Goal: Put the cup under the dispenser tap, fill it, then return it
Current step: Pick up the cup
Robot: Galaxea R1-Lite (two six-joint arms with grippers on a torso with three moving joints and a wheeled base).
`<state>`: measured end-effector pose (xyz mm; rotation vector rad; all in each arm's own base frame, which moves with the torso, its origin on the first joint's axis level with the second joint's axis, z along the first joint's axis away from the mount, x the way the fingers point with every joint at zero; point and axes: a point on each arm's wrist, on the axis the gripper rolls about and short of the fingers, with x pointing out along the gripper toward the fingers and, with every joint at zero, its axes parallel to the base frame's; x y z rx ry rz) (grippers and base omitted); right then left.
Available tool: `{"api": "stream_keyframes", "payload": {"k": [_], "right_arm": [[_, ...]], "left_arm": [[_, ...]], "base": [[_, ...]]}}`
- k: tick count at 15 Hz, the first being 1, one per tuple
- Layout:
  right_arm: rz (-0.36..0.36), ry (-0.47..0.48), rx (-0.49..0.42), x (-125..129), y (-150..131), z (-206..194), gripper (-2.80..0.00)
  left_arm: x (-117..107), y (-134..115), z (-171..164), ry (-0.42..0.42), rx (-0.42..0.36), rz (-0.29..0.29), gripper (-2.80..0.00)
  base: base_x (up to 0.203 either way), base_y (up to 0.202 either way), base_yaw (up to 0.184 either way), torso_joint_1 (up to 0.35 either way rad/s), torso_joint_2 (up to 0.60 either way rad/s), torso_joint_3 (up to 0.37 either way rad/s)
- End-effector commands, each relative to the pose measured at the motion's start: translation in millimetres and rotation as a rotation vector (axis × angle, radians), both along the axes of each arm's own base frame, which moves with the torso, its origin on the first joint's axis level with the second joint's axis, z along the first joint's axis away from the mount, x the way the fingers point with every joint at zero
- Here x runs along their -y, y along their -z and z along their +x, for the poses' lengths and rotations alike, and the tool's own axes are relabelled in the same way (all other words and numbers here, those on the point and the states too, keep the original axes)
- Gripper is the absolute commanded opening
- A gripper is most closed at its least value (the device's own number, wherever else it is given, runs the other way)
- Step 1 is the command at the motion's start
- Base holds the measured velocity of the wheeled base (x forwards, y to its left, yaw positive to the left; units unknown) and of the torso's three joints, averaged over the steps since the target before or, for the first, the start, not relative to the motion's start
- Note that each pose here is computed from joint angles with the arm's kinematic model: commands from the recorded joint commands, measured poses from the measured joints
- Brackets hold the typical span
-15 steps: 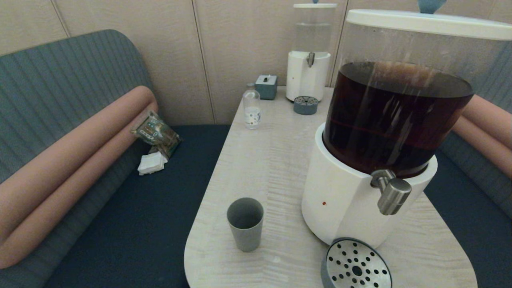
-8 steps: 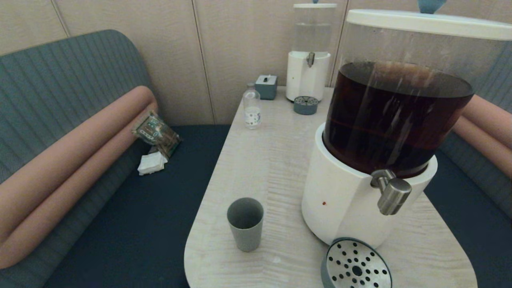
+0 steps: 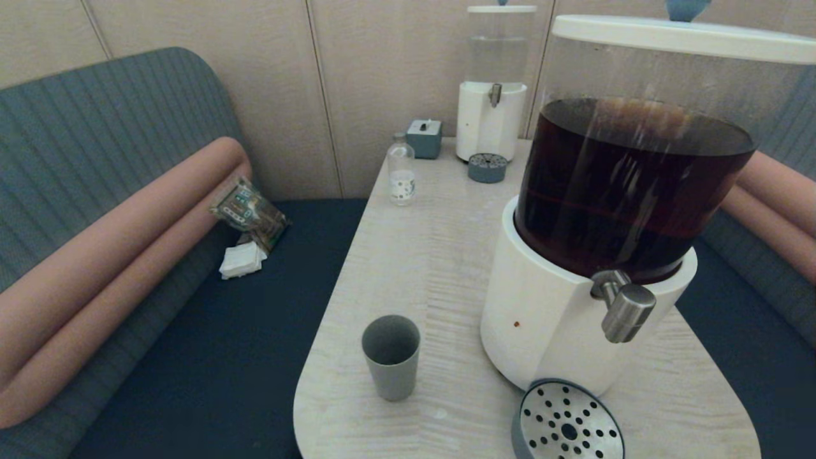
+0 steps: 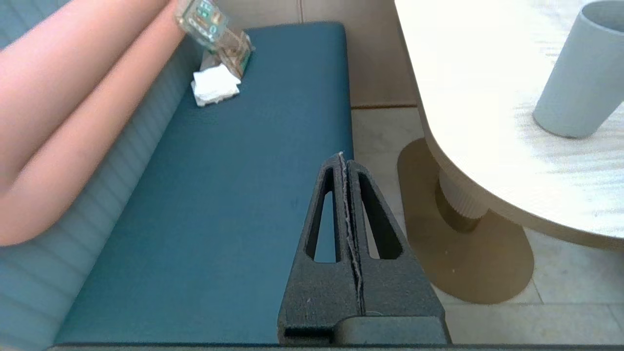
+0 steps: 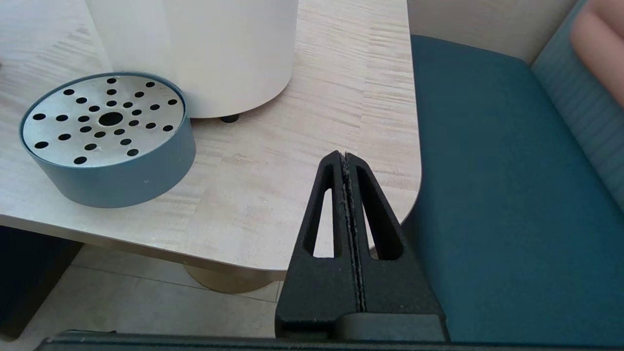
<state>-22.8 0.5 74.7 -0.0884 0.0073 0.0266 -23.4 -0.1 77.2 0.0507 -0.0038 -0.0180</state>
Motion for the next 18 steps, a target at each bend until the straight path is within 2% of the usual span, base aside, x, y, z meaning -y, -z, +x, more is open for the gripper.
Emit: {"api": "stream_keyframes", "payload": {"k": [1, 2, 4, 6, 9, 11, 12, 14, 18], "right_arm": [[-0.002, -0.001, -0.004, 0.0, 2.6, 0.3, -2.80], [-0.002, -0.001, -0.004, 0.0, 2.6, 0.3, -2.80], [-0.002, -0.001, -0.004, 0.0, 2.7, 0.3, -2.80], [-0.002, -0.001, -0.004, 0.0, 2.8, 0.3, -2.80], [0.001, -0.001, -0.004, 0.0, 2.6, 0.3, -2.80], [-0.002, -0.001, -0.005, 0.0, 2.8, 0.3, -2.80], [0.001, -0.001, -0.004, 0.0, 2.6, 0.3, -2.80], [-0.002, -0.001, -0.004, 0.0, 2.6, 0.3, -2.80], [0.001, 0.000, -0.004, 0.0, 2.6, 0.3, -2.80]], "left_arm": [[0.0, -1.0, -0.3, 0.000, 0.006, 0.000, -2.80], [0.1, -8.7, -2.6, 0.007, 0.029, -0.004, -2.80], [1.5, -43.2, -13.9, 0.073, 0.098, -0.005, -2.80], [3.3, -81.1, -15.8, 0.157, 0.078, -0.026, -2.80], [5.7, -153.4, 23.9, 0.254, 0.022, -0.154, -2.80], [8.0, -178.0, 70.7, 0.342, 0.011, -0.211, -2.80], [9.6, -180.1, 94.5, 0.407, 0.008, -0.227, -2.80], [12.4, -164.8, 142.0, 0.510, -0.037, -0.247, -2.80], [15.7, -114.0, 219.3, 0.568, -0.108, -0.266, -2.80]], "base": [[0.000, 0.000, 0.000, 0.000, 0.00, 0.000], [0.000, 0.000, 0.000, 0.000, 0.00, 0.000], [0.000, 0.000, 0.000, 0.000, 0.00, 0.000], [0.000, 0.000, 0.000, 0.000, 0.00, 0.000], [0.000, 0.000, 0.000, 0.000, 0.00, 0.000], [0.000, 0.000, 0.000, 0.000, 0.00, 0.000], [0.000, 0.000, 0.000, 0.000, 0.00, 0.000], [0.000, 0.000, 0.000, 0.000, 0.00, 0.000], [0.000, 0.000, 0.000, 0.000, 0.00, 0.000]]}}
